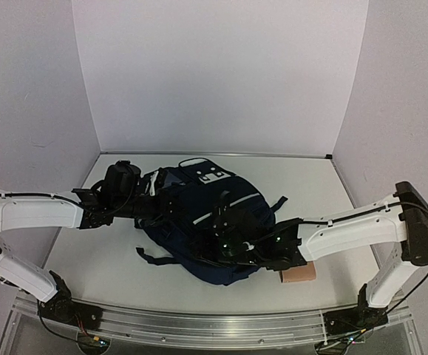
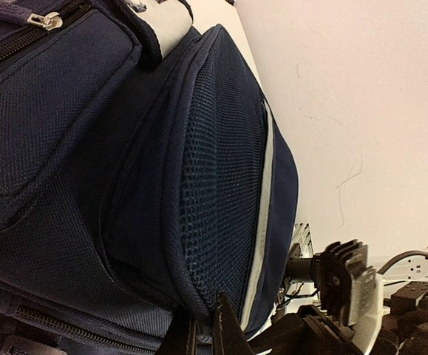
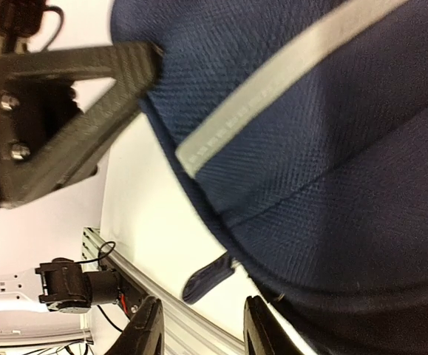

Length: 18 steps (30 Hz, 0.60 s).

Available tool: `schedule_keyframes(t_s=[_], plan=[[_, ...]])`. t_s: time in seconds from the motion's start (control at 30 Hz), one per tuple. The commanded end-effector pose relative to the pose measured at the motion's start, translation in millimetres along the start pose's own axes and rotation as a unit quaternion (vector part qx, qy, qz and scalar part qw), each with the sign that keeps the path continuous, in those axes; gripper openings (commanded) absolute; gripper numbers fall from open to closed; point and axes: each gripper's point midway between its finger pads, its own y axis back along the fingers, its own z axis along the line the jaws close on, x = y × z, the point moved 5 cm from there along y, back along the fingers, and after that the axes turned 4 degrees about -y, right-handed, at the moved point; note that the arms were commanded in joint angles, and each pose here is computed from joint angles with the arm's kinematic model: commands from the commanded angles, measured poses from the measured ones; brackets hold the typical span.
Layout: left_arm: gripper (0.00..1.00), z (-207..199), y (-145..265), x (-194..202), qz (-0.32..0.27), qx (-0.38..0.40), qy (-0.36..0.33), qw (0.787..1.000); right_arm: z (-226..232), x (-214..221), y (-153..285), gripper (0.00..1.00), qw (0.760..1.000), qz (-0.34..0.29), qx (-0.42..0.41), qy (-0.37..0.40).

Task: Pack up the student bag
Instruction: Zip the student bag at the center of the board.

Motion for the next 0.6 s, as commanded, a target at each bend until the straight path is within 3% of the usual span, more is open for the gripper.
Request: schedule_keyframes(t_s=[0.0,0.57], plan=[[0.00,-60.7,15.2,-33.7,-0.057,0.106,-0.068,0.990,18.3,-5.4,-5.7,0.35,0.999,-0.013,-0.027,-0.027],[0.00,-59.3,16.9,-31.5,-0.059,0.109,-0.067,0.990,19.5,-21.4,-11.3,0.41,0.996,-0.046,-0.022,-0.069]])
